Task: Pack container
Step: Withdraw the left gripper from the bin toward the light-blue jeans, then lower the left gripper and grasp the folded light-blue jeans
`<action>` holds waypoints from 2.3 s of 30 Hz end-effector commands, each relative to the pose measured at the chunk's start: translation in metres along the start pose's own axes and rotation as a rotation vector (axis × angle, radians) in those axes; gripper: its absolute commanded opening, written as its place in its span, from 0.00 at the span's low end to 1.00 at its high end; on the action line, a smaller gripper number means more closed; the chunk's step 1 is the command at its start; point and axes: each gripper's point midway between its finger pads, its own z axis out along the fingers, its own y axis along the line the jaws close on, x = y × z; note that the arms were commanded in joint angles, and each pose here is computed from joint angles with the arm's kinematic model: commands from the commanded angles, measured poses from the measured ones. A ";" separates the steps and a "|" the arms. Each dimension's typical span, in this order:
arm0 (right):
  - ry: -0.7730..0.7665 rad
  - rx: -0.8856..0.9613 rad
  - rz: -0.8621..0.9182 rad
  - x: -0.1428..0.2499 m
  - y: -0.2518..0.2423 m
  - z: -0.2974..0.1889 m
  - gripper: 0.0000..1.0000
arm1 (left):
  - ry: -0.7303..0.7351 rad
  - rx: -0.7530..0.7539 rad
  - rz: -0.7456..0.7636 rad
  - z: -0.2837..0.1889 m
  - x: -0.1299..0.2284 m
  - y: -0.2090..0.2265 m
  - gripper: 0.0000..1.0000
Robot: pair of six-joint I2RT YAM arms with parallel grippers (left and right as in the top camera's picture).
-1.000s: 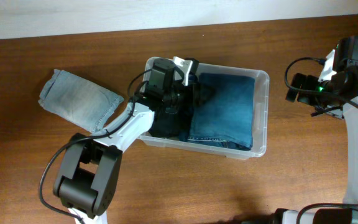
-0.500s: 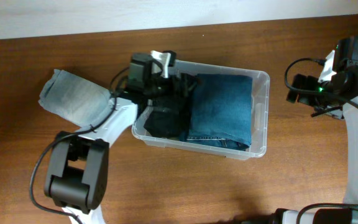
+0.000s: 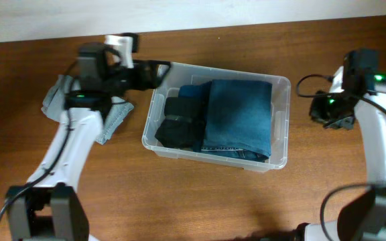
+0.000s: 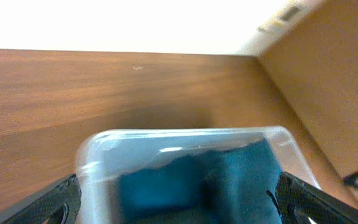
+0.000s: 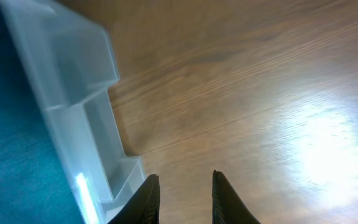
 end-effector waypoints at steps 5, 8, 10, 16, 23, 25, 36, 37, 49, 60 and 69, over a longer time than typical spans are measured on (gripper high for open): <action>0.113 -0.186 -0.141 0.007 0.038 0.043 0.23 | -0.010 -0.218 -0.136 -0.053 -0.001 0.083 0.99; 0.082 -0.285 -0.217 -0.004 0.063 0.054 0.24 | -0.005 -0.260 -0.181 -0.067 0.003 0.102 0.99; 0.042 -0.303 -0.242 -0.014 0.072 0.059 0.25 | 0.001 -0.278 -0.208 -0.074 0.007 0.110 0.99; -0.023 -0.322 -0.271 -0.028 0.082 0.058 0.27 | 0.036 -0.356 -0.278 -0.088 0.021 0.129 0.99; -0.052 -0.413 -0.371 -0.029 0.097 0.052 0.28 | 0.063 -0.436 -0.337 -0.104 0.034 0.147 1.00; -0.071 -0.424 -0.381 -0.032 0.099 0.051 0.29 | 0.063 -0.445 -0.350 -0.108 0.036 0.151 0.99; -0.121 -0.572 -0.467 -0.033 0.135 0.039 0.31 | 0.060 -0.500 -0.432 -0.135 0.045 0.173 0.99; -0.118 -0.570 -0.474 -0.032 0.138 0.040 0.33 | 0.060 -0.504 -0.438 -0.138 0.046 0.174 1.00; -0.160 -0.348 -0.420 -0.056 0.097 0.030 0.50 | 0.039 -0.684 -0.649 -0.192 0.071 0.213 0.99; -0.246 -0.287 -0.398 -0.078 0.085 -0.047 0.66 | 0.051 -0.765 -0.840 -0.202 0.101 0.241 0.99; -0.221 -0.274 -0.391 -0.072 0.082 -0.047 0.67 | 0.176 -0.700 -0.918 -0.161 0.153 0.278 0.99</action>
